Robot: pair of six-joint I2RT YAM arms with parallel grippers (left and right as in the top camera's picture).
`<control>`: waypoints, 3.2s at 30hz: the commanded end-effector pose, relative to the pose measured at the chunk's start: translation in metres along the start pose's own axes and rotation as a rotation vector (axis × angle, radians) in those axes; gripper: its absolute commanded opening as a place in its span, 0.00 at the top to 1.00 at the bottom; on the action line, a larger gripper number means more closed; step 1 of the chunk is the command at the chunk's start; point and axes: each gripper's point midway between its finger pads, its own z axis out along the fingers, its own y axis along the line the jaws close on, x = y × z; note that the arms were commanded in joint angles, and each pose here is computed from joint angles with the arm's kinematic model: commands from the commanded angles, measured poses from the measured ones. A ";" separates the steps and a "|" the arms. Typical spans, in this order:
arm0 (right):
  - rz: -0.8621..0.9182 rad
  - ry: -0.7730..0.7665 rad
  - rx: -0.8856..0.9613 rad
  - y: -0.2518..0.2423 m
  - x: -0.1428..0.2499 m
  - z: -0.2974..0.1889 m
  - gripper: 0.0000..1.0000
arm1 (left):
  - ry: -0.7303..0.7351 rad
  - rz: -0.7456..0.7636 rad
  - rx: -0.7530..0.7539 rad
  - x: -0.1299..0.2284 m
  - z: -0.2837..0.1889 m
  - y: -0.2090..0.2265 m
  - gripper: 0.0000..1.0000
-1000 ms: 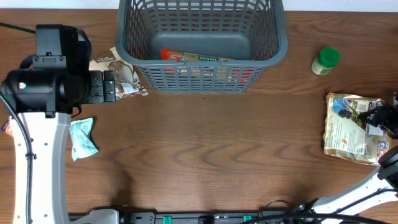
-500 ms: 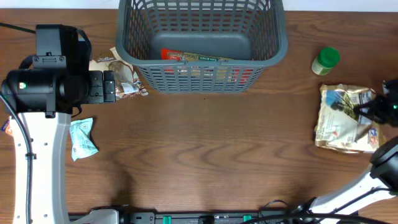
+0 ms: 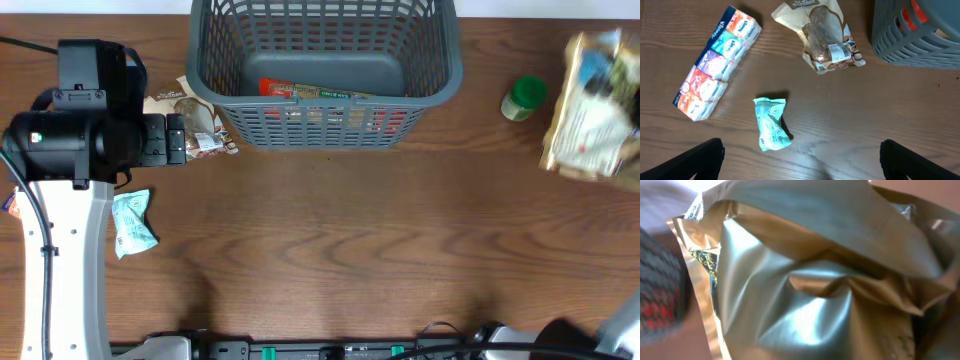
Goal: Pack container
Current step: 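Lift the gold pouch into the basket and release it, then move the right gripper above the green-capped jar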
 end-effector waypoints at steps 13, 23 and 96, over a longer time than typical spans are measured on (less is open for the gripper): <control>-0.496 -0.592 -0.538 0.248 -0.112 -0.121 0.99 | -0.004 -0.018 0.050 0.001 -0.004 -0.007 0.01; -0.833 -0.500 -0.540 0.358 -0.076 -0.031 0.99 | -0.002 -0.018 0.050 0.002 -0.004 -0.007 0.01; 0.250 0.490 0.135 0.048 0.060 0.238 0.01 | -0.002 -0.019 0.050 0.002 -0.004 -0.007 0.01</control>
